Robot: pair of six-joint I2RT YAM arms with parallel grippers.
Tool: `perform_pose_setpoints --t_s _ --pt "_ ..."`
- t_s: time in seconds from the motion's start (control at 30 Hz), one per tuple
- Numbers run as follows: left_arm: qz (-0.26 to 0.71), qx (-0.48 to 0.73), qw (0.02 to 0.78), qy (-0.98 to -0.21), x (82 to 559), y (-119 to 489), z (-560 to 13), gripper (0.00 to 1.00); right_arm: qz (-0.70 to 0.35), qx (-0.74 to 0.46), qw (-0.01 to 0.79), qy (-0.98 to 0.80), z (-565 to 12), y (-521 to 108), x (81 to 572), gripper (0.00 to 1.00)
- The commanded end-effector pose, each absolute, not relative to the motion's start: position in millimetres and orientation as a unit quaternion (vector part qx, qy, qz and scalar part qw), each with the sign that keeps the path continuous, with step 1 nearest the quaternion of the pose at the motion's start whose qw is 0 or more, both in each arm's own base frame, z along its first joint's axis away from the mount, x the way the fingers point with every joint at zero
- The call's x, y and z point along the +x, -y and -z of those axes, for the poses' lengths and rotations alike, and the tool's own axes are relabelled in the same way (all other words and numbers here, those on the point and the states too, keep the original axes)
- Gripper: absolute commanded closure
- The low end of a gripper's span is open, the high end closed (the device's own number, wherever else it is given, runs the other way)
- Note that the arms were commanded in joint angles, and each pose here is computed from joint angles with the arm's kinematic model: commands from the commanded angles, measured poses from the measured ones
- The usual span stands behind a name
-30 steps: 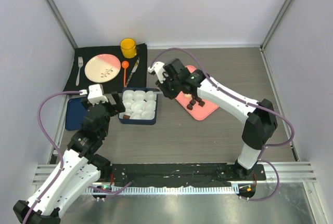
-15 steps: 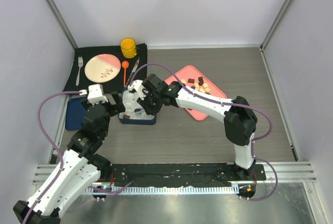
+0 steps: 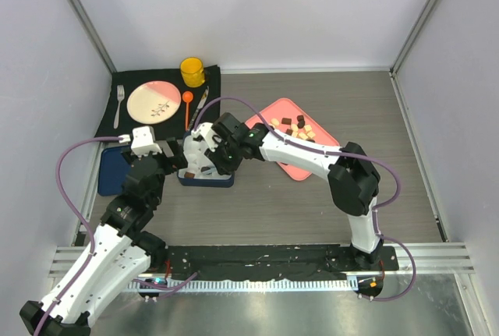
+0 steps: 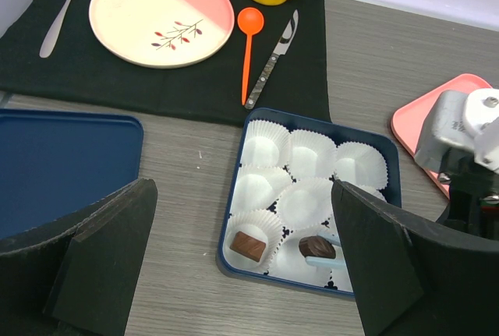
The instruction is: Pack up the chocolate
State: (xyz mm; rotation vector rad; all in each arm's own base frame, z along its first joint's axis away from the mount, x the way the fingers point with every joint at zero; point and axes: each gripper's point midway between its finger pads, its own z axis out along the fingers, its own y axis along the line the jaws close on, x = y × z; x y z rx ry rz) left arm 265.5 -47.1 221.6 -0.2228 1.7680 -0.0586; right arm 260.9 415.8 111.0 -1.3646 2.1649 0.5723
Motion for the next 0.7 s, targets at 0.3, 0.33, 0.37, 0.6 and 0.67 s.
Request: perform_pose_setpoints --t_s 0.3,0.33,0.37,0.6,0.67 --pt "0.043 -0.112 0.649 -0.751 268 48 -246 0.0 -0.233 -0.505 0.267 -0.787 -114 -433 262 0.7" --pt "0.043 -0.112 0.649 -0.751 267 48 -246 0.0 -0.233 -0.505 0.267 -0.787 -114 -433 263 0.68" --pt "0.043 -0.113 0.649 -0.751 267 48 -246 0.0 -0.233 -0.506 0.266 -0.786 -114 -434 262 0.68" --pt "0.043 -0.113 0.65 -0.75 267 47 -247 0.0 -0.237 -0.505 0.273 -0.784 -122 -434 263 0.62" --pt "0.044 -0.113 0.65 -0.75 267 48 -247 0.0 -0.239 -0.504 0.276 -0.783 -125 -435 263 0.62"
